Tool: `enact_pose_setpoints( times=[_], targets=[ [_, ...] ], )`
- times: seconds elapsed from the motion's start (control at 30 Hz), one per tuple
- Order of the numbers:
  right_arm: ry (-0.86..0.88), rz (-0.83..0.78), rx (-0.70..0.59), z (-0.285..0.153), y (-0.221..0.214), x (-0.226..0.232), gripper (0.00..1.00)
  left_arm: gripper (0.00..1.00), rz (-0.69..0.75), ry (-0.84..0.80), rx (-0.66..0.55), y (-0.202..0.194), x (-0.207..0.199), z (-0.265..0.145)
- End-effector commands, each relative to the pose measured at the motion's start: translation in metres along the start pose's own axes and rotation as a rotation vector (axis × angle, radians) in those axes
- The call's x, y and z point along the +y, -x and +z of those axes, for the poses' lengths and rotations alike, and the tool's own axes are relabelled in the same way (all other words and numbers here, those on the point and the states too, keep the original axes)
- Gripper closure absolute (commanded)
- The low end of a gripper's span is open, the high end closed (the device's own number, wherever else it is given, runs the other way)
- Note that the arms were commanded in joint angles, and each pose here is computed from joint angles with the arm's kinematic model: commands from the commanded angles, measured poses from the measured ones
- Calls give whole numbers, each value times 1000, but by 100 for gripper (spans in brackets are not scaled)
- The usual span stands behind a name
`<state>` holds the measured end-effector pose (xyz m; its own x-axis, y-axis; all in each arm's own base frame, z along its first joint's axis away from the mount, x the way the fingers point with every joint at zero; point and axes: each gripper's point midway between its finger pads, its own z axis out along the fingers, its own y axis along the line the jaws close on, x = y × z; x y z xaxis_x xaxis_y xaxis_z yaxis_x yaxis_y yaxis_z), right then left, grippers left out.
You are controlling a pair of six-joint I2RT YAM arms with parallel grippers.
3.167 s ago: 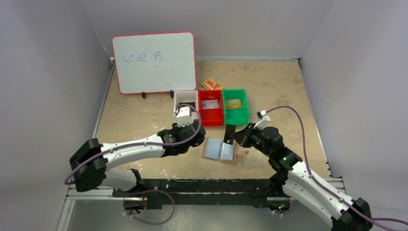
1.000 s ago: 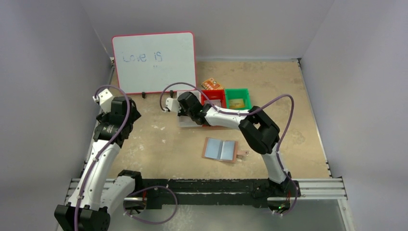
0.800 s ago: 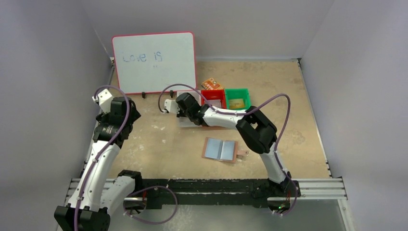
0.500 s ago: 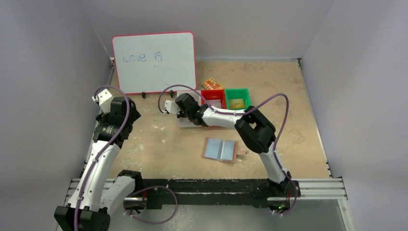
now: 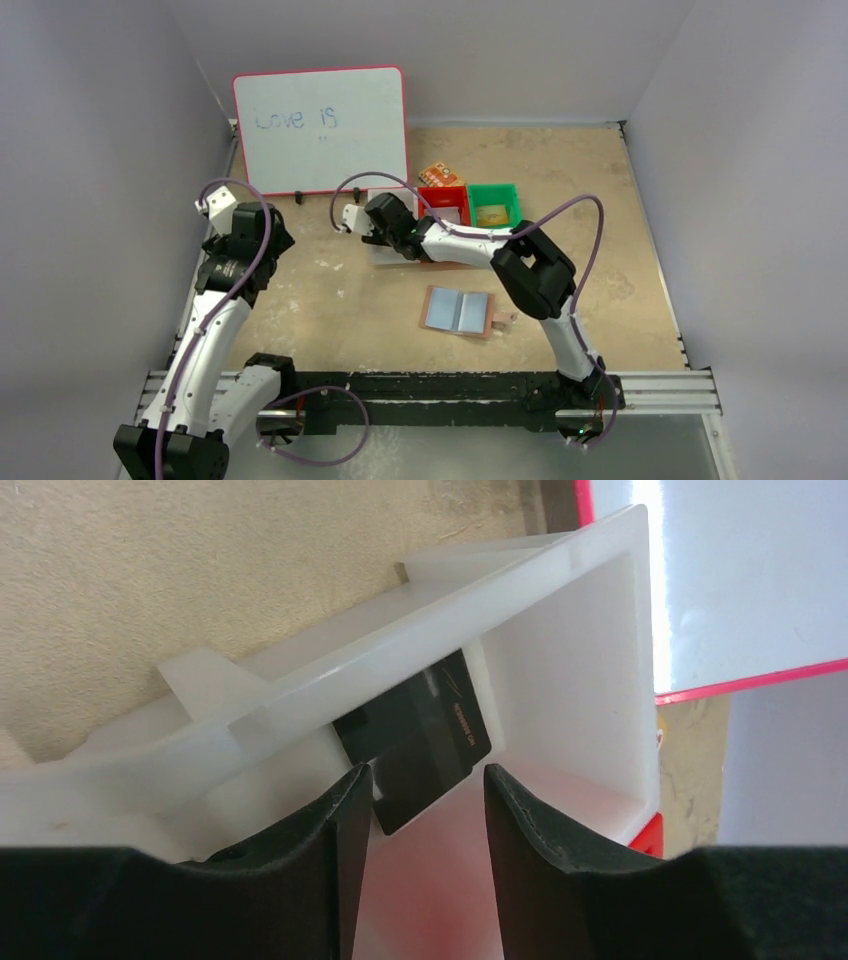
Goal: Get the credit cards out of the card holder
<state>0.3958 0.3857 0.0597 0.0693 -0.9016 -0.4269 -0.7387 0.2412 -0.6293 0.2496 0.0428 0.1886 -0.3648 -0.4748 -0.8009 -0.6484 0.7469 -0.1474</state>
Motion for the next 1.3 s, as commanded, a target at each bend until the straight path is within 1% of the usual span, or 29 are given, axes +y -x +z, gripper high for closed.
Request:
enact_pose_setpoints(
  times=[0.0, 0.07, 0.17, 0.2, 0.23, 0.27, 0.33, 0.37, 0.4, 0.5, 0.63, 0.83, 1.1, 1.27],
  targets=[
    [-101, 179, -152, -37, 42, -41, 51, 19, 6, -14, -19, 5, -3, 1],
    [-158, 307, -193, -47, 49, -53, 52, 19, 8, -13, -16, 5, -3, 2],
    [-216, 566, -257, -66, 55, -69, 59, 19, 8, -10, -16, 5, -3, 2],
    [-249, 646, -243, -71, 53, -75, 61, 19, 8, -10, -16, 5, -3, 2],
    [-258, 719, -214, -72, 51, -77, 66, 20, 8, -11, -16, 5, -3, 2],
    [-246, 783, -175, -69, 50, -73, 74, 20, 7, -11, -17, 5, -3, 2],
    [-181, 890, -50, -61, 40, -50, 83, 20, 9, -9, -16, 5, -3, 2],
    [-177, 927, -15, -57, 34, -43, 89, 20, 10, -8, -16, 5, -3, 2],
    [-166, 965, 3, -54, 30, -34, 92, 20, 10, -8, -17, 5, -3, 2],
    [-64, 1060, -36, -53, 39, -14, 93, 20, 7, -4, -23, 6, -2, 2],
    [-6, 1120, -32, -48, 45, 0, 93, 20, 6, -2, -24, 7, -2, 2],
    [85, 1108, 22, -30, 44, 27, 93, 20, 10, -2, -20, 6, -2, 3],
    [74, 1107, 83, -16, 33, 39, 93, 20, 13, -2, -17, 5, -2, 3],
    [19, 1092, 134, 1, 17, 45, 91, 20, 14, -3, -15, 5, -3, 3]
  ],
)
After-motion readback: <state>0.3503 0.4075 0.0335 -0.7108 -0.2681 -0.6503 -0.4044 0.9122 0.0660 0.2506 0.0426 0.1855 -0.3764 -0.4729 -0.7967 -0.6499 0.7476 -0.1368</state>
